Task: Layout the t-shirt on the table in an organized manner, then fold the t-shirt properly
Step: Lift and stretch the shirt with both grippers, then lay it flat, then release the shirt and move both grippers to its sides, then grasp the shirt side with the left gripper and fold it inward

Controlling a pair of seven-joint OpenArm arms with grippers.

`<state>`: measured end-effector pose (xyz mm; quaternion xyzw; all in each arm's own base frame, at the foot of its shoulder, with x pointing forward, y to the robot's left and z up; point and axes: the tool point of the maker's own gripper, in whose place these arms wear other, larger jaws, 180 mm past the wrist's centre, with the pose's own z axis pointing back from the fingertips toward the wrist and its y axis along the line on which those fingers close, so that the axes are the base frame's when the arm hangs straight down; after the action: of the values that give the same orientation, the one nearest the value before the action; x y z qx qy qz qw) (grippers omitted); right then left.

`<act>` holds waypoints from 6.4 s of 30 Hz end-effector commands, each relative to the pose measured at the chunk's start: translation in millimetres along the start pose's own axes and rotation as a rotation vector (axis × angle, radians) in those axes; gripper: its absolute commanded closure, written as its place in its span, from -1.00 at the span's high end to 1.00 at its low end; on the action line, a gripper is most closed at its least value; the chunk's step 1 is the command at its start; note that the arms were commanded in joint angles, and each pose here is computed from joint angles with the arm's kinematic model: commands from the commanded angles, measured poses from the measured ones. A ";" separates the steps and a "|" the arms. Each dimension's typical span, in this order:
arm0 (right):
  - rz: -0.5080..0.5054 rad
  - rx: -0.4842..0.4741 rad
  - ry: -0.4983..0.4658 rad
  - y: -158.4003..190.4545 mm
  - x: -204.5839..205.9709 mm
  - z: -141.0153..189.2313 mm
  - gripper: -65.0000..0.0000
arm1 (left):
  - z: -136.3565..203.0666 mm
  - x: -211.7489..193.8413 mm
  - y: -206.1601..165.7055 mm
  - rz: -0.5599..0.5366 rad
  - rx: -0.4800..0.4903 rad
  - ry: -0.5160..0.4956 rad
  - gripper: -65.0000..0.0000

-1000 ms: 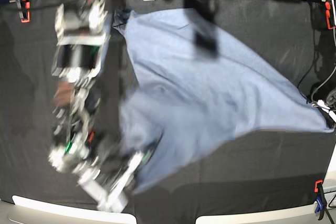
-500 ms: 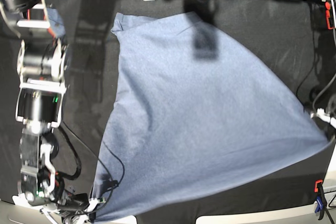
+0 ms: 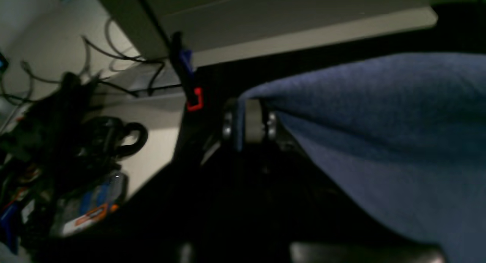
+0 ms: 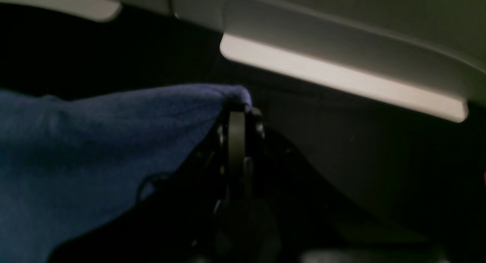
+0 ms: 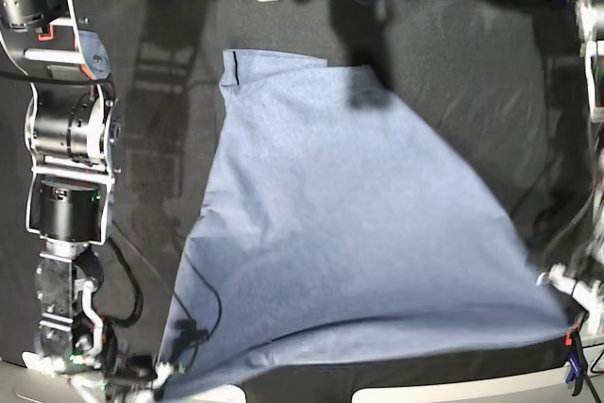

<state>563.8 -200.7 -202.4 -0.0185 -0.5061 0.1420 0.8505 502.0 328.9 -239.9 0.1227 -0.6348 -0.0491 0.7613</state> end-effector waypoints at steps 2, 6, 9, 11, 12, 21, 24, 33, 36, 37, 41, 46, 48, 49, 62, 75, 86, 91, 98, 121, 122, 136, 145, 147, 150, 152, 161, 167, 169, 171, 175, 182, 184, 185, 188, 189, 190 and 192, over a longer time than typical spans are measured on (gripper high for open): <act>-0.013 -0.026 -0.073 -11.3 27.8 4.1 -1.00 | -14.8 33.5 18.5 0.016 0.051 -0.075 -1.00; -0.034 -0.016 -0.058 -9.3 16.3 -3.9 -1.00 | -32.8 42.9 24.7 0.063 0.075 -0.099 -1.00; -0.043 -0.010 -0.041 -8.4 8.3 -7.8 -1.00 | -40.5 52.6 36.4 0.053 0.102 -0.104 -1.00; -0.047 -0.008 -0.039 -7.6 6.8 -9.0 -1.00 | -44.3 57.9 41.7 0.057 0.113 -0.102 -1.00; -0.048 -0.006 -0.040 -6.6 7.0 -9.3 -1.00 | -45.7 60.9 43.6 0.060 0.117 -0.105 -1.00; -0.110 0.055 -0.087 9.9 17.6 -10.8 -0.98 | -46.5 67.3 50.8 0.013 0.142 -0.111 -1.00; -0.117 0.063 -0.112 12.6 22.9 -10.8 -0.29 | -46.5 67.7 51.2 0.013 0.143 -0.112 -0.89; -0.117 0.065 -0.073 13.6 15.8 -11.5 -0.10 | -45.8 67.6 53.5 0.010 0.144 -0.112 -0.42; -0.115 0.067 -0.043 14.3 10.3 -11.8 -0.10 | -46.0 61.5 54.8 0.011 0.145 -0.078 -0.42; -0.114 0.068 -0.034 14.6 8.8 -11.9 -0.10 | -46.0 58.4 55.8 0.011 0.146 -0.060 -0.42; -0.105 0.080 0.003 17.2 2.1 -11.8 -0.11 | -45.3 40.4 46.8 -0.034 0.050 0.041 -0.42; -0.113 0.168 0.032 32.4 -3.4 -9.7 -0.11 | -37.8 17.9 55.0 -0.021 0.041 0.110 -0.42; -0.120 0.249 0.052 48.0 -9.1 -6.7 -0.11 | -32.2 1.5 57.8 0.053 0.041 0.151 -0.42; -0.124 0.282 0.065 55.4 -14.6 -5.2 -0.11 | -29.6 -7.4 56.5 0.082 0.034 0.174 -0.42; -0.099 0.361 0.170 108.7 -121.9 32.7 -0.19 | 41.5 -112.5 -19.8 0.208 -0.207 0.400 -0.41; -0.204 0.306 0.114 90.1 -158.5 80.5 -0.19 | 99.9 -161.5 -112.4 0.669 -0.420 0.552 -0.41; -0.199 0.310 0.110 89.7 -158.1 81.1 -0.19 | 89.3 -136.1 -155.2 0.606 -0.469 0.519 -0.99; -0.200 0.364 0.078 98.5 -151.2 83.6 -0.19 | 68.5 -62.5 -161.5 0.424 -0.396 0.403 -0.99; -0.202 0.400 0.075 107.4 -150.0 84.8 -0.19 | 69.6 -23.7 -283.5 0.162 -0.496 0.322 -0.99; -0.202 0.401 0.079 108.2 -151.0 84.7 -0.19 | 83.6 63.4 -383.8 -0.023 -0.778 0.240 -0.69; -0.202 0.401 0.080 108.2 -151.0 84.7 -0.19 | 78.5 53.2 -368.0 -0.006 -0.739 0.258 -0.69; -0.203 0.401 0.073 108.0 -149.8 84.6 -0.19 | 114.0 -92.8 -301.5 0.269 -0.619 0.551 -0.69; -0.201 0.402 0.083 108.5 -151.5 84.8 -0.19 | 103.5 -80.0 -309.2 0.347 -0.563 0.457 -0.69; -0.201 0.403 0.085 108.6 -152.1 84.9 -0.19 | 101.6 -83.6 -315.9 0.353 -0.558 0.459 -0.69; -0.200 0.403 0.093 108.8 -153.4 85.0 -0.19 | 94.2 -93.7 -318.8 0.363 -0.531 0.497 -0.68; -0.199 0.403 0.096 108.8 -154.0 85.1 -0.19 | 85.0 -99.9 -313.0 0.320 -0.485 0.516 -0.62; -0.200 0.404 0.094 108.9 -153.5 85.1 -0.19 | 80.2 -97.6 -318.5 0.352 -0.494 0.530 -0.70; -0.200 0.404 0.091 108.8 -152.9 85.0 -0.19 | 94.3 -99.8 -334.8 0.313 -0.608 0.583 -1.00; -0.201 0.403 0.082 108.5 -151.4 84.8 -0.19 | 95.6 -105.3 -325.6 0.280 -0.603 0.614 -1.00; -0.199 0.404 0.077 108.7 -150.6 84.9 -0.19 | 96.1 -110.0 -310.2 0.249 -0.588 0.629 -1.00; -0.184 0.419 0.071 111.0 -149.8 85.8 -0.19 | 95.5 -116.4 -260.7 0.228 -0.477 0.619 -1.00; -0.178 0.429 0.069 115.1 -148.7 85.5 -0.19 | 137.6 -145.1 -177.1 0.257 -0.296 0.636 -1.00; -0.166 0.442 0.074 120.7 -148.8 84.9 -0.19 | 149.2 -149.0 -168.1 0.302 -0.274 0.604 -1.00; -0.158 0.451 0.078 124.4 -149.0 84.6 -0.19 | 151.8 -147.4 -168.8 0.346 -0.277 0.577 -1.00; -0.131 0.479 0.094 136.7 -150.8 84.0 -0.19 | 152.2 -140.9 -182.8 0.436 -0.309 0.532 -1.00; -0.122 0.488 0.101 140.8 -151.6 83.9 -0.19 | 151.1 -138.1 -189.1 0.448 -0.322 0.522 -1.00; -0.114 0.496 0.105 144.1 -152.2 83.9 -0.19 | 150.5 -134.2 -196.8 0.457 -0.343 0.508 -1.00; -0.104 0.505 0.110 148.5 -152.8 83.7 -0.19 | 146.7 -120.6 -211.8 0.490 -0.385 0.452 -0.62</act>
<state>378.7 -106.8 -338.1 0.2130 -0.3789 0.2132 0.8750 344.4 132.7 -395.3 -0.1689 -0.4228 0.0471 0.8891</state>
